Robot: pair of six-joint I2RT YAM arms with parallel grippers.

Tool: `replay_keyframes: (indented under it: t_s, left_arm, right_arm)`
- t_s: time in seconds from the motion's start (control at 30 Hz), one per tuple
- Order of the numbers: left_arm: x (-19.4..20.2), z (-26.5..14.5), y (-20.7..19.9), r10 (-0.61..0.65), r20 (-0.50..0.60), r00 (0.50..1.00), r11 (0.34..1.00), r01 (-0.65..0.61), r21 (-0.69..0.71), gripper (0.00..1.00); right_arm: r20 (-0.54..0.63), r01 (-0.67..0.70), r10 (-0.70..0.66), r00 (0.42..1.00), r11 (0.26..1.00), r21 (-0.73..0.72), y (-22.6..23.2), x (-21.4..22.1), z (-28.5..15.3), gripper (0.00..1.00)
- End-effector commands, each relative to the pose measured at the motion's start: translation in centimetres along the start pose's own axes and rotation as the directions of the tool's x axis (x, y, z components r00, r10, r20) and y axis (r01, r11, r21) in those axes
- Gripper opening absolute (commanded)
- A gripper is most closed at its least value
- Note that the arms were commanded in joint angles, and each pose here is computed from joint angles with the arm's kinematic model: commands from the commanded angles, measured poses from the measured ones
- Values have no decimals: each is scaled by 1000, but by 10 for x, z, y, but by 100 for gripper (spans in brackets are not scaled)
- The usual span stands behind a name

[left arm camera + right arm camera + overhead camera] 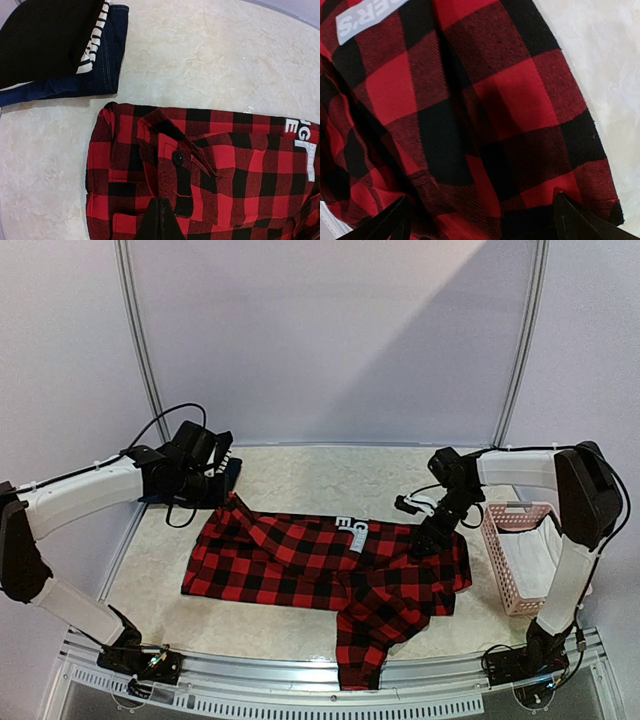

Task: Fold and stack the mixed laundry pile
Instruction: Adjust the rectangle-folded shirt at the center of the board.

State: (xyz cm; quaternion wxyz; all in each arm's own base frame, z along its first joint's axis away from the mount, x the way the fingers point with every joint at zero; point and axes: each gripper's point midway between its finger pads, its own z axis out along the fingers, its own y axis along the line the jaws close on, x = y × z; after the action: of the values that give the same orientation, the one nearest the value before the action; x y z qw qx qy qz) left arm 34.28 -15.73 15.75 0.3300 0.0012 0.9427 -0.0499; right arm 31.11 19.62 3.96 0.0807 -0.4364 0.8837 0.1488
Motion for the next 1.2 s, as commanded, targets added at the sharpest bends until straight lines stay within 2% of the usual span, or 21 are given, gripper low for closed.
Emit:
replay_keyframes:
  t_s: [0.0, 0.27, 0.77, 0.87, 0.9, 1.0, 1.07, 1.17]
  left_arm:
    - [15, -1, 12, 60, -25, 998, 993, -62, -100, 0]
    - [14, -21, 30, 59, 29, 998, 985, -54, -165, 0]
    - [61, 4, 28, 96, -135, 986, 978, -119, -172, 0]
    - [84, 6, 37, 99, -217, 971, 970, -142, -195, 9]
    - [96, 8, 43, 100, -263, 960, 964, -158, -212, 17]
    - [113, 7, 52, 96, -360, 928, 950, -194, -245, 30]
    - [115, 4, 51, 76, -374, 924, 953, -178, -245, 36]
    - [113, 5, 40, 3, -344, 939, 981, -68, -179, 46]
  right_arm:
    - [22, -23, 21, 1000, 997, 76, -17, -10, -6, 99]
    - [48, -62, 58, 997, 995, 81, -26, -14, -13, 98]
    - [32, -88, 86, 996, 994, 68, -30, -7, -10, 98]
    - [31, -89, 87, 996, 994, 66, -30, -6, -12, 98]
    - [32, -90, 88, 996, 994, 63, -29, -6, -13, 99]
    - [45, -86, 84, 995, 995, 52, -26, -8, -20, 99]
    - [57, -79, 77, 995, 996, 42, -23, -11, -27, 99]
    - [96, -59, 54, 994, 997, 47, -19, -19, -41, 99]
